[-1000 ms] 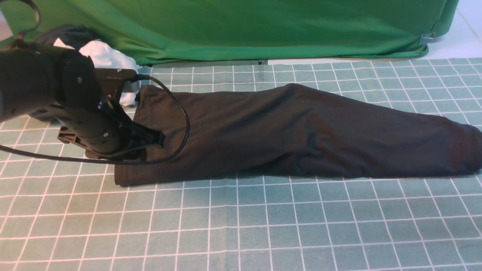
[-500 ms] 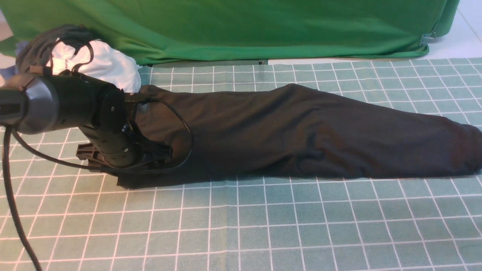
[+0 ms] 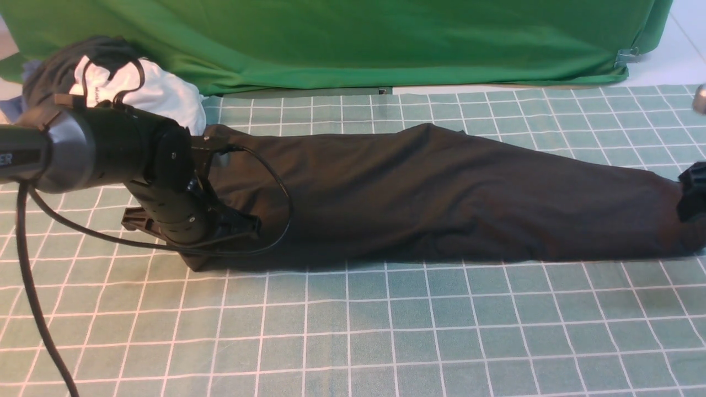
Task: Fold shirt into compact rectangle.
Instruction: 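Pull the folded dark garment lengthwise by its ends to straighten it flat on the table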
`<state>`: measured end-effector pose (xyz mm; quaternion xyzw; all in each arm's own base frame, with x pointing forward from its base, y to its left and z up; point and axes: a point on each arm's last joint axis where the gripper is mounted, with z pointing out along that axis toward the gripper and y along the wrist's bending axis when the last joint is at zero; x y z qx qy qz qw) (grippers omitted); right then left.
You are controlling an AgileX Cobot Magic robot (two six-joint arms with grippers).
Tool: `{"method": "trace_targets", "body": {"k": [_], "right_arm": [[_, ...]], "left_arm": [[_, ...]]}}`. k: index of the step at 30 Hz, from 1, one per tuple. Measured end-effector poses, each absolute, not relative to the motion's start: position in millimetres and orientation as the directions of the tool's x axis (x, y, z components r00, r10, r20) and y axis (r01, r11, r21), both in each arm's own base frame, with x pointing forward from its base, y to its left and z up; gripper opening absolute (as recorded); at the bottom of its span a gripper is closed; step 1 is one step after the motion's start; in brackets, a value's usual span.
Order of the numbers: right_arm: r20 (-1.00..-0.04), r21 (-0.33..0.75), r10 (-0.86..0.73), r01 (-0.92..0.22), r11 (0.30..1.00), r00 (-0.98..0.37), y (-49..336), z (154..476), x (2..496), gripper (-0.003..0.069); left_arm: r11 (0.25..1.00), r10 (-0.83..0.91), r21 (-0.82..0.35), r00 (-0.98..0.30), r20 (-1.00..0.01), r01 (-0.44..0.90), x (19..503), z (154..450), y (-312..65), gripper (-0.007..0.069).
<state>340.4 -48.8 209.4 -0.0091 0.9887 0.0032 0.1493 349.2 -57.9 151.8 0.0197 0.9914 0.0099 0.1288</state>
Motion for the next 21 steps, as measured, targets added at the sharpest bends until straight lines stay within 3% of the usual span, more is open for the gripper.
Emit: {"method": "trace_targets", "body": {"k": [7, 9, 11, 14, 17, 21], "right_arm": [[-0.247, 0.003, -0.008, -0.009, 1.0, -0.969, -53, 164, 356, 0.0557], [-0.232, 0.006, -0.007, -0.009, 1.0, -0.973, -54, 154, 360, 0.0532], [-0.227, 0.003, -0.02, -0.021, 1.0, -0.974, -54, 150, 365, 0.0446], [-0.231, -0.015, -0.069, -0.067, 0.998, -0.971, -56, 151, 369, 0.0176], [-0.198, -0.033, -0.099, -0.095, 0.995, -0.975, -57, 161, 367, 0.0045], [-0.123, -0.029, -0.106, -0.103, 0.994, -0.987, -56, 182, 352, 0.0029]], "left_arm": [[0.998, 0.058, 0.031, -0.966, -0.251, 0.052, 349, 152, -58, 0.0053], [0.998, 0.062, 0.034, -0.966, -0.251, 0.055, 349, 152, -58, 0.0053], [0.997, 0.071, 0.039, -0.966, -0.249, 0.064, 349, 152, -57, 0.0053], [0.996, 0.086, 0.048, -0.965, -0.249, 0.076, 348, 155, -57, 0.0053], [0.993, 0.109, 0.076, -0.964, -0.241, 0.093, 344, 164, -54, 0.0049], [0.991, 0.118, 0.095, -0.965, -0.233, 0.098, 332, 178, -50, 0.0049]]}}
